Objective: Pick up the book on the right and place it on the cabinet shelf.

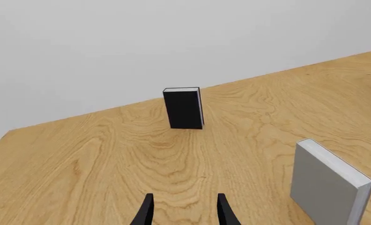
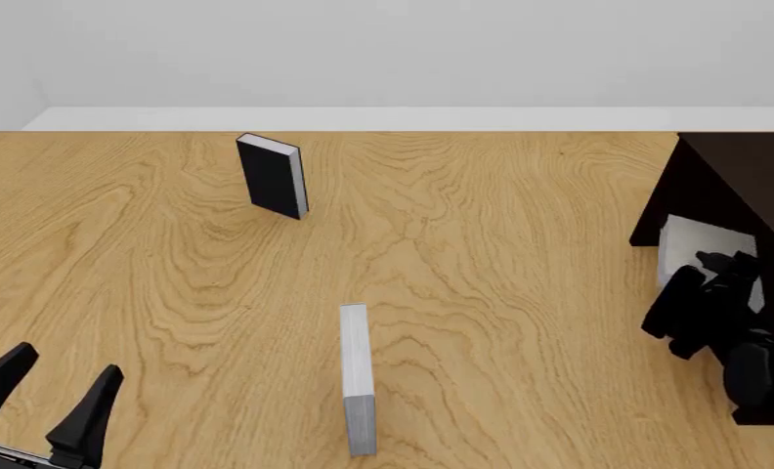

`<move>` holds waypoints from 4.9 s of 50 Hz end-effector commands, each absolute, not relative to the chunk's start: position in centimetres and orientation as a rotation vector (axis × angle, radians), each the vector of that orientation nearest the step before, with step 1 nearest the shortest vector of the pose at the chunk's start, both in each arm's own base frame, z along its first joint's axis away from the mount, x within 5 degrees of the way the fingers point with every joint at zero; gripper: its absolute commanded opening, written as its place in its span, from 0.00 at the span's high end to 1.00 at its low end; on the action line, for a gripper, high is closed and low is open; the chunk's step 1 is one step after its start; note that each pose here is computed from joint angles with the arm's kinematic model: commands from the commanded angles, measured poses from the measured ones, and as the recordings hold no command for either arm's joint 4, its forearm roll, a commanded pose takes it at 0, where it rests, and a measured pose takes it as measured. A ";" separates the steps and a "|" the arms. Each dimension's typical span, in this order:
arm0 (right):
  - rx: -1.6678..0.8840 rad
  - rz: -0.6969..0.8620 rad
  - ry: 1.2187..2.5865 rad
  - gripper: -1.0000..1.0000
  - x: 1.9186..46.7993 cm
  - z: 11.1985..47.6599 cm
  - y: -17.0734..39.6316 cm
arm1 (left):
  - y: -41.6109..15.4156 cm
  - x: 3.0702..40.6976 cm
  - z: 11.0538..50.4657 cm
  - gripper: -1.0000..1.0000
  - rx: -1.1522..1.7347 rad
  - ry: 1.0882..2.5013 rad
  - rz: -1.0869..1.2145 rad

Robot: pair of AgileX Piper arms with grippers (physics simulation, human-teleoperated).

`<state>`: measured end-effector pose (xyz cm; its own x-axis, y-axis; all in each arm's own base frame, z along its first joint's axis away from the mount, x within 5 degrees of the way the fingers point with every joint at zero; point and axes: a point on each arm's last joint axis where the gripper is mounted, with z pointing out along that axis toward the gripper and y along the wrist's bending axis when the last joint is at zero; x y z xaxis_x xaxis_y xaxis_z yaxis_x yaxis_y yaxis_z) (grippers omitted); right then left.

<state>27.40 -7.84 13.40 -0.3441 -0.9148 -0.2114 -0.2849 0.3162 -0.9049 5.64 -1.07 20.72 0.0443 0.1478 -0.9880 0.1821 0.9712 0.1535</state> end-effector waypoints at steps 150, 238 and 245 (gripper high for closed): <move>-1.067 -1.019 1.722 0.00 27.8 17.0 -6.0 | -1.1 5.6 20.7 0.00 0.264 1.536 -0.037; -1.032 -1.045 1.727 0.00 26.5 17.5 -6.5 | -1.1 5.7 20.7 0.00 0.269 1.533 -0.036; -1.066 -1.029 1.693 0.00 27.4 17.8 -5.6 | -1.1 5.7 20.7 0.00 0.269 1.535 -0.038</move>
<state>26.39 -6.52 17.46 -0.3006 -0.9247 -0.2335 -0.2184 0.3050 -0.9270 5.66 -1.12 20.70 0.0423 0.1445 -0.9886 0.1905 0.9702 0.1500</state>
